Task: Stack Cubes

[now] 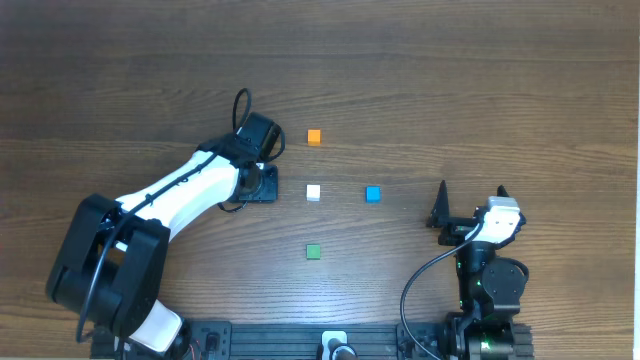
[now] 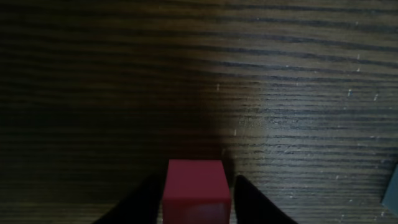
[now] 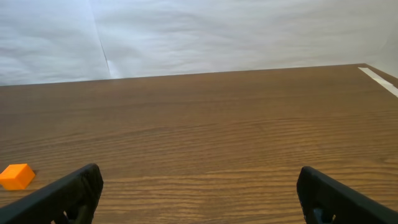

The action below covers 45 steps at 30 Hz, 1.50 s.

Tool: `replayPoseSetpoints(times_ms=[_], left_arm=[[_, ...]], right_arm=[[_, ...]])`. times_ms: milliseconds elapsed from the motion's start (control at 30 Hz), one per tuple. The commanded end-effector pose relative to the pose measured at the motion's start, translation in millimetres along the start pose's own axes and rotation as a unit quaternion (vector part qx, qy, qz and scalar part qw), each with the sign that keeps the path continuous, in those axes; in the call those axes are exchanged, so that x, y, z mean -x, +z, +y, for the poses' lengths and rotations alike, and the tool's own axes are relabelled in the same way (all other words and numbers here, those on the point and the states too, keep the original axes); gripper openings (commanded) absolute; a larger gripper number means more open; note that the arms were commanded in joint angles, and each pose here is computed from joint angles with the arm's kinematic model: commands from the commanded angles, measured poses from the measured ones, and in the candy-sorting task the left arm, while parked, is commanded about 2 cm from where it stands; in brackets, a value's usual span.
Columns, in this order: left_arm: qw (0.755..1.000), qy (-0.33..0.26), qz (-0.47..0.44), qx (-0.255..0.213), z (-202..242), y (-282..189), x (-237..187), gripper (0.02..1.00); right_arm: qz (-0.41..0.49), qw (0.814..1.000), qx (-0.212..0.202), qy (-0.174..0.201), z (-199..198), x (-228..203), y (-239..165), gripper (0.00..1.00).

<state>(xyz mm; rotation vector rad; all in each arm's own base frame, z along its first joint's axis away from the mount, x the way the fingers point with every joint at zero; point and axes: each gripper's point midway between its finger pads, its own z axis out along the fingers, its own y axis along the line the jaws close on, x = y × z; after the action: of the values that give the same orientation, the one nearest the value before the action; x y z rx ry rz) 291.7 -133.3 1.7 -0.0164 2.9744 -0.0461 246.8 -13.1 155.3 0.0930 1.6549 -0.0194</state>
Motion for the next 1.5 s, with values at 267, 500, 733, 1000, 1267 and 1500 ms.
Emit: replayPoseSetpoints(times_ms=[267, 500, 733, 1000, 1267, 1500], left_arm=[[1.000, 0.005, -0.010, 0.006, -0.6, -1.2, 6.8, 0.150], [0.999, -0.031, -0.019, -0.008, -8.7, -8.3, 9.9, 0.040], [0.997, -0.048, -0.048, -0.037, -53.5, -43.2, 29.2, 0.038], [0.997, -0.038, -0.050, -0.053, -97.8, -70.0, 38.0, 0.040], [0.998, -0.022, -0.021, -0.048, -120.0, -54.3, 22.4, 0.040], [0.999, -0.009, -0.012, -0.040, -125.0, -46.0, 14.1, 0.038]], right_arm=[[0.000, 1.000, -0.002, -0.002, -0.5, -1.4, -0.1, 0.991], [0.000, 1.000, -0.002, -0.002, -0.5, -1.4, -0.1, 0.993], [0.000, 1.000, -0.002, -0.002, -0.5, -1.4, -0.1, 0.993], [0.000, 1.000, -0.002, -0.002, -0.5, -1.4, -0.1, 0.991], [0.000, 1.000, -0.002, -0.002, -0.5, -1.4, -0.1, 0.991], [0.000, 1.000, -0.002, -0.002, -0.5, -1.4, -0.1, 0.991]])
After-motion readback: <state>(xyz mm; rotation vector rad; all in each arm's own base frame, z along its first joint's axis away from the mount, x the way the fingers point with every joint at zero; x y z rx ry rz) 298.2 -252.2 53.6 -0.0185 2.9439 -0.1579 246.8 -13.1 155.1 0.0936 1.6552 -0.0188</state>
